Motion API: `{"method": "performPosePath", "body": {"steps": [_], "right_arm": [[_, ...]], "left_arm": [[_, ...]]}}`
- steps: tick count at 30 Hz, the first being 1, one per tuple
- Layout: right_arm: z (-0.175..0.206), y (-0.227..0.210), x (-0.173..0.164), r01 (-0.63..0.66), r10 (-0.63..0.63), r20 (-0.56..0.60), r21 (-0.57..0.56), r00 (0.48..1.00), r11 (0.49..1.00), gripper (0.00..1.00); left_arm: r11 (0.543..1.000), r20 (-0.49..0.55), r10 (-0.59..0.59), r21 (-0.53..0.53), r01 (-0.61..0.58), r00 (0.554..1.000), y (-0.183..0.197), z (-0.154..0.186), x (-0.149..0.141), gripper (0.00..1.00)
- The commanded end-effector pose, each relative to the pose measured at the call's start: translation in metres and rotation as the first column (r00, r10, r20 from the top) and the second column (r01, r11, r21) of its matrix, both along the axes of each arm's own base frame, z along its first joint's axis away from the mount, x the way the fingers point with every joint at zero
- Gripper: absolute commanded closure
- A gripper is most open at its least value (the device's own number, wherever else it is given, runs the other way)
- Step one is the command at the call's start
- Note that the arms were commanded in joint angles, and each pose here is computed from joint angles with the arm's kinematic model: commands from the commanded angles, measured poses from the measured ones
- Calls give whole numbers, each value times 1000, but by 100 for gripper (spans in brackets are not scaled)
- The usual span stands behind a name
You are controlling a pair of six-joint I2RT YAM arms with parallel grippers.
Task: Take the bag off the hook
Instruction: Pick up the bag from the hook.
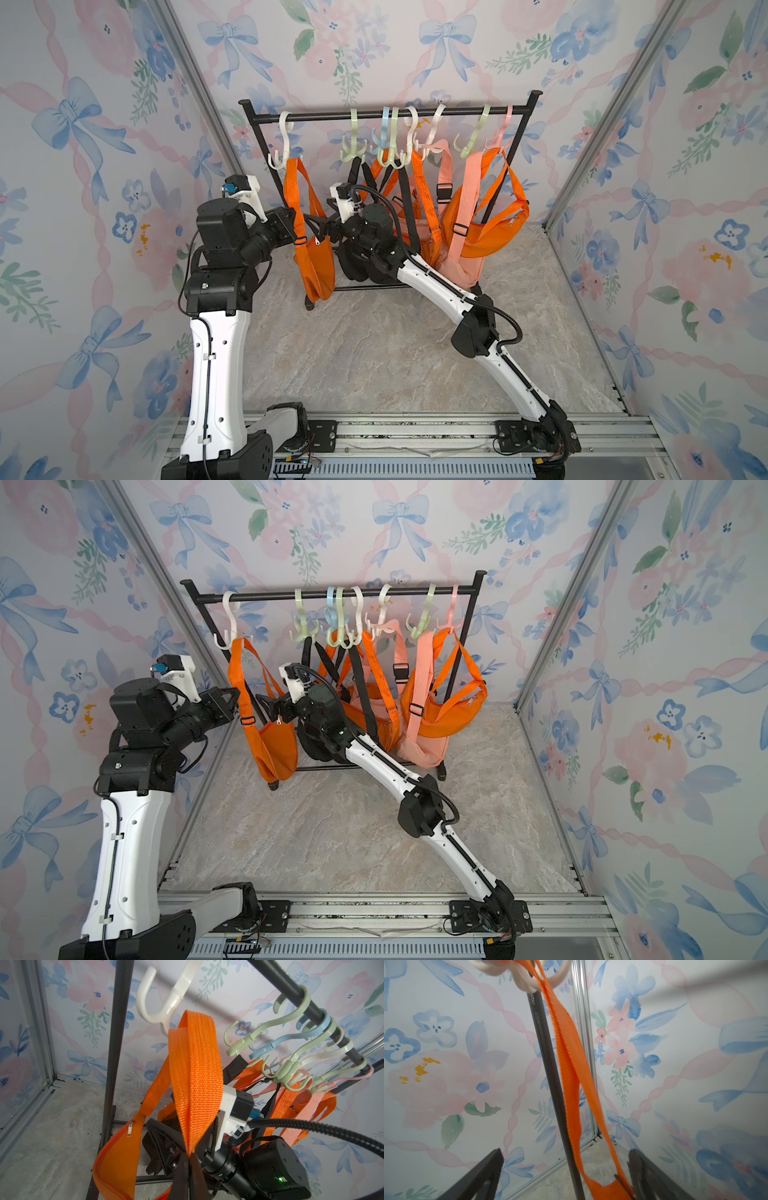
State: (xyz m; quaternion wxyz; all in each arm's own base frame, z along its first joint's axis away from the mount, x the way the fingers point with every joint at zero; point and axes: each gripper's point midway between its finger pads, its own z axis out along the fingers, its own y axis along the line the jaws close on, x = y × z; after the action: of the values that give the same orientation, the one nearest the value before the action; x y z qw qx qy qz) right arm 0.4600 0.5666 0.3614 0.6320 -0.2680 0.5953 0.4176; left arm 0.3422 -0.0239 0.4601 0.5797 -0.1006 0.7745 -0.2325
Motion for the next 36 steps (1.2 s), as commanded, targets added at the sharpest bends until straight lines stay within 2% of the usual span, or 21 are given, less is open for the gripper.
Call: {"method": "performPosePath", "body": {"steps": [1,4,6,7,8,11,16,23,27,31,36], "right_arm": [[15,0,1,53,-55,23,72,998,996,4],[18,2,-4,65,-68,34,73,997,995,6],[21,3,-7,59,-62,35,82,997,995,15],[23,4,-9,56,-59,33,91,998,994,30],[25,5,-11,51,-54,30,99,998,994,53],[30,7,-17,51,-53,15,103,999,993,100],[59,0,-30,52,-56,32,113,998,992,100],[124,-31,-43,109,-131,141,152,981,982,100],[156,-55,-40,163,-205,209,202,956,966,100],[184,-89,-27,264,-330,235,274,914,925,100],[210,-109,-36,254,-320,270,252,908,934,100]], "left_arm": [[999,51,-33,9,33,998,-6,24,-18,100],[1000,78,-29,12,29,996,-6,38,-26,100],[1000,94,-23,15,22,995,-5,45,-32,100],[1000,102,-20,16,18,995,-5,48,-36,100],[1000,111,-15,17,13,994,-5,51,-39,100],[1000,124,-7,21,4,992,-4,55,-44,100],[1000,90,12,22,-14,996,0,41,-36,100],[999,58,51,12,-51,997,10,18,0,100],[999,93,44,-7,-44,995,11,24,24,100],[999,133,52,-20,-50,990,14,38,46,100],[997,184,73,-20,-71,980,18,55,47,100]]}}
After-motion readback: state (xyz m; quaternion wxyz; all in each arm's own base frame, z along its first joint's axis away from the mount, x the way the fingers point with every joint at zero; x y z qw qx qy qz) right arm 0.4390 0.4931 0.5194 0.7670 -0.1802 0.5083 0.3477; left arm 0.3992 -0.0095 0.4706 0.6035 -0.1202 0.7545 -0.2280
